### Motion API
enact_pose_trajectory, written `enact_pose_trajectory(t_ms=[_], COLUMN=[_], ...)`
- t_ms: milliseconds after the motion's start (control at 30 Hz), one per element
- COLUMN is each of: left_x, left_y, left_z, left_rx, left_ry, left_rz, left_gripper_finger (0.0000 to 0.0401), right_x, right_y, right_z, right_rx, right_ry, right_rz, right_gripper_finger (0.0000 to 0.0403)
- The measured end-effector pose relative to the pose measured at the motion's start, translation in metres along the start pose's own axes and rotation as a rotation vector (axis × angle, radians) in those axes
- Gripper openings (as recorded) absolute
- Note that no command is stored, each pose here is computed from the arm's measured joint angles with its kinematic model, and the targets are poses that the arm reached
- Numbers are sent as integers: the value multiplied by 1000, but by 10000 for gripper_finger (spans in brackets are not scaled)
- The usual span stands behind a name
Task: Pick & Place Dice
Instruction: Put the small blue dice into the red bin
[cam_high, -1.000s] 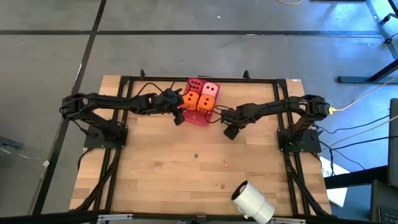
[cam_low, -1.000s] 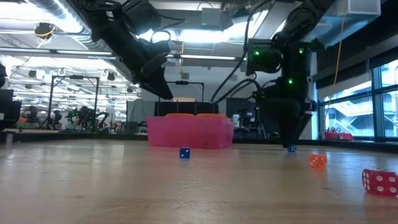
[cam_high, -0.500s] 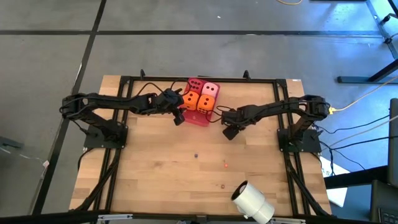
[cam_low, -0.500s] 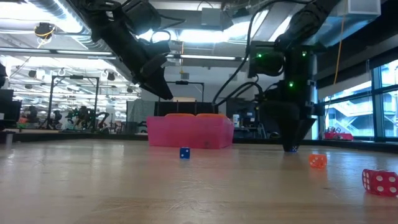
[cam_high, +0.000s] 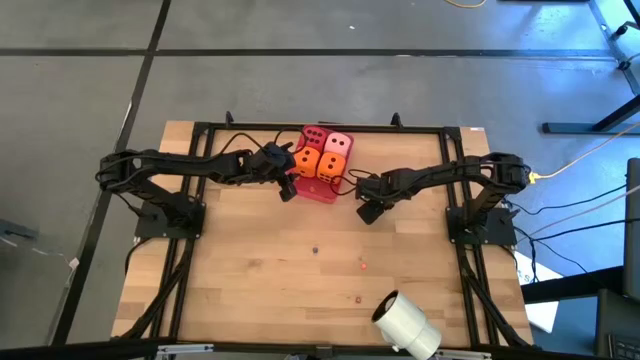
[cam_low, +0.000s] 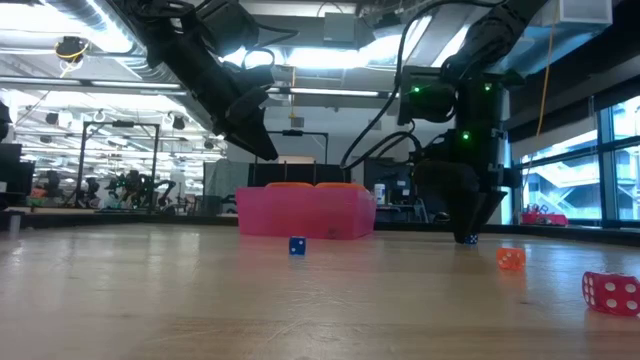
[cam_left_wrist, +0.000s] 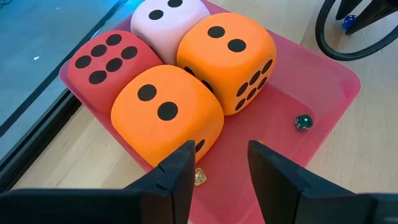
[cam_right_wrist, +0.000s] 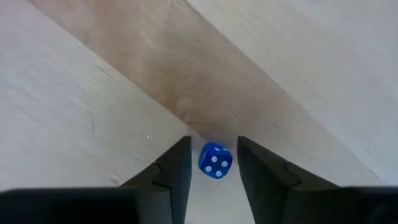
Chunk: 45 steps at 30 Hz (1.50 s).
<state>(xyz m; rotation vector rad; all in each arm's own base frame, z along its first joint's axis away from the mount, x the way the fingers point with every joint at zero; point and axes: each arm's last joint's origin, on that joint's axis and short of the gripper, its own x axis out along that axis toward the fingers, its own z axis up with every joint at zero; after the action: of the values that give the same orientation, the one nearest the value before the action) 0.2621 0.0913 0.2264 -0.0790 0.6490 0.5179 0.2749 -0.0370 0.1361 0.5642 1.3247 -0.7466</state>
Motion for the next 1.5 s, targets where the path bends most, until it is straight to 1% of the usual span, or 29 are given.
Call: enact_pose_trajectory(t_ms=[600, 700, 800, 967, 1033, 1100, 1200, 1267, 1300, 1367, 1433, 1500], left_x=[0, 0, 0, 0, 0, 0, 0, 0, 0, 0, 0, 0], left_y=[0, 0, 0, 0, 0, 0, 0, 0, 0, 0, 0, 0], left_z=[0, 0, 0, 0, 0, 0, 0, 0, 0, -3, -6, -8], left_rx=[-2, -1, -1, -1, -1, -2, -1, 1, 1, 4, 17, 33], left_ry=[0, 0, 0, 0, 0, 0, -1, 0, 4, 27, 58, 81], left_rz=[0, 0, -1, 0, 0, 0, 0, 0, 0, 0, -8, -18], left_gripper_finger=[143, 143, 143, 143, 143, 143, 143, 143, 143, 143, 143, 143], right_x=[0, -1, -2, -5, -8, -13, -24, -32, -36, -41, -44, -44], right_y=[2, 8, 16, 29, 38, 49, 64, 70, 72, 73, 72, 67], right_z=[1, 0, -1, 0, 2, 7, 16, 23, 27, 33, 38, 43], right_rx=[7, -42, -104, -152, -195, -240, -311, -360, -375, -369, -337, -306], right_ry=[-9, -14, 2, -20, -72, -158, -333, -470, -545, -690, -802, -870], right_rz=[21, 70, 164, 306, 388, 489, 623, 670, 668, 606, 491, 359], right_gripper_finger=[74, 71, 70, 69, 69, 69, 69, 69, 69, 68, 68, 68])
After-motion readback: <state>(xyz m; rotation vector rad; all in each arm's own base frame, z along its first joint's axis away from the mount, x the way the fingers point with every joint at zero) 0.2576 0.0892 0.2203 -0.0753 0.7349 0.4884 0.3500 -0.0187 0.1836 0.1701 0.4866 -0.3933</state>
